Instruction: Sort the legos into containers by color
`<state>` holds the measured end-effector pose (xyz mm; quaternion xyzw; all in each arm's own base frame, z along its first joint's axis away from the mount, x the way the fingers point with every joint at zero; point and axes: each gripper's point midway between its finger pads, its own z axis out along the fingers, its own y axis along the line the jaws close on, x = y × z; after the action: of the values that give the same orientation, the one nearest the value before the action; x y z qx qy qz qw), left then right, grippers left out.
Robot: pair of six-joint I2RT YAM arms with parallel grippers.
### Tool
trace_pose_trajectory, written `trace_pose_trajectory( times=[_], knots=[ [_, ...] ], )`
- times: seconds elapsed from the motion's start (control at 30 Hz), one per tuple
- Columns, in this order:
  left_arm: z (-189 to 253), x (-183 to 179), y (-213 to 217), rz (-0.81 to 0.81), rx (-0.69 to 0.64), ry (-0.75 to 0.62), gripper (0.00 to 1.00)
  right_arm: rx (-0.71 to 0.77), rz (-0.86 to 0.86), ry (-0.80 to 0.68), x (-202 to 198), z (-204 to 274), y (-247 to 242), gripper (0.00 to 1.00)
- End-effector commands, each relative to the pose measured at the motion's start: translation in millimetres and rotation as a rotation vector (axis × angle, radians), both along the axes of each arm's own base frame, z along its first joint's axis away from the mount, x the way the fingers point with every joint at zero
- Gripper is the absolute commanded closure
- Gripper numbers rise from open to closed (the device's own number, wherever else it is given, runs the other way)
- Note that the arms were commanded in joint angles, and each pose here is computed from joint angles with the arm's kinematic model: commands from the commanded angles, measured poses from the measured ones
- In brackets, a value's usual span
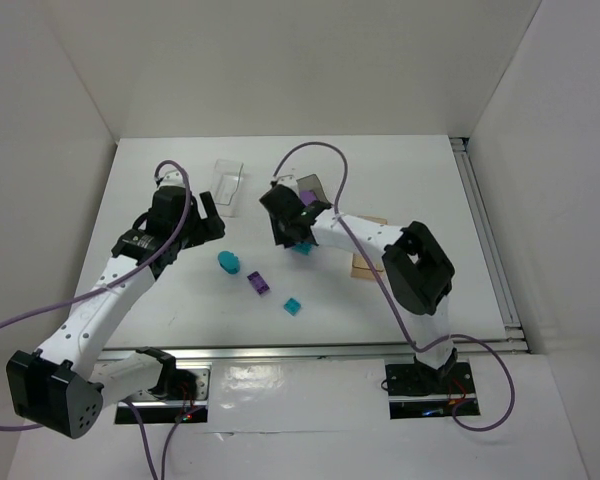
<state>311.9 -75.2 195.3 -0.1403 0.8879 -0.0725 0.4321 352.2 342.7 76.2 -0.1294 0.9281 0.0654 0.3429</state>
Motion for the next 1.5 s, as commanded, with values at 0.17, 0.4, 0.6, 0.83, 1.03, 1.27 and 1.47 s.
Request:
trace_pose_trajectory(
  times=[0.17, 0.4, 0.6, 0.83, 1.03, 1.27, 1.47],
  knots=[
    [14.5, 7.3, -3.0, -0.007, -0.010, -0.035, 0.04, 0.106, -0.017, -0.064, 42.0, 43.7, -11.0, 0.72],
    [14.5, 7.3, -3.0, -0.007, -0.010, -0.035, 0.04, 0.154, 0.082, 0.016, 3.7, 20.6, 11.6, 0.72],
    [14.4, 7.0, -4.6, -0.015, -0.016, -0.033, 0.04, 0.116, 0.110, 0.060, -19.1, -2.7, 25.1, 0.70],
    [14.4, 7.0, -4.6, -0.015, -0.016, -0.033, 0.04, 0.095, 0.116, 0.099, -24.4, -20.9, 29.3, 0.52],
    [14.4, 7.0, -4.6, -0.015, -0.016, -0.033, 0.04, 0.067, 0.132, 0.103, -29.6, -27.7, 33.0, 0.43],
    [11.6, 7.8, -4.8, -0.015, -0.013, -0.024, 0.04, 0.038, 0.150, 0.078, -32.7, -25.2, 35.9, 0.42],
    [11.6, 7.8, -4.8, -0.015, -0.013, -0.024, 0.04, 0.006, 0.160, 0.090, -32.3, -35.3, 40.8, 0.42]
  ],
)
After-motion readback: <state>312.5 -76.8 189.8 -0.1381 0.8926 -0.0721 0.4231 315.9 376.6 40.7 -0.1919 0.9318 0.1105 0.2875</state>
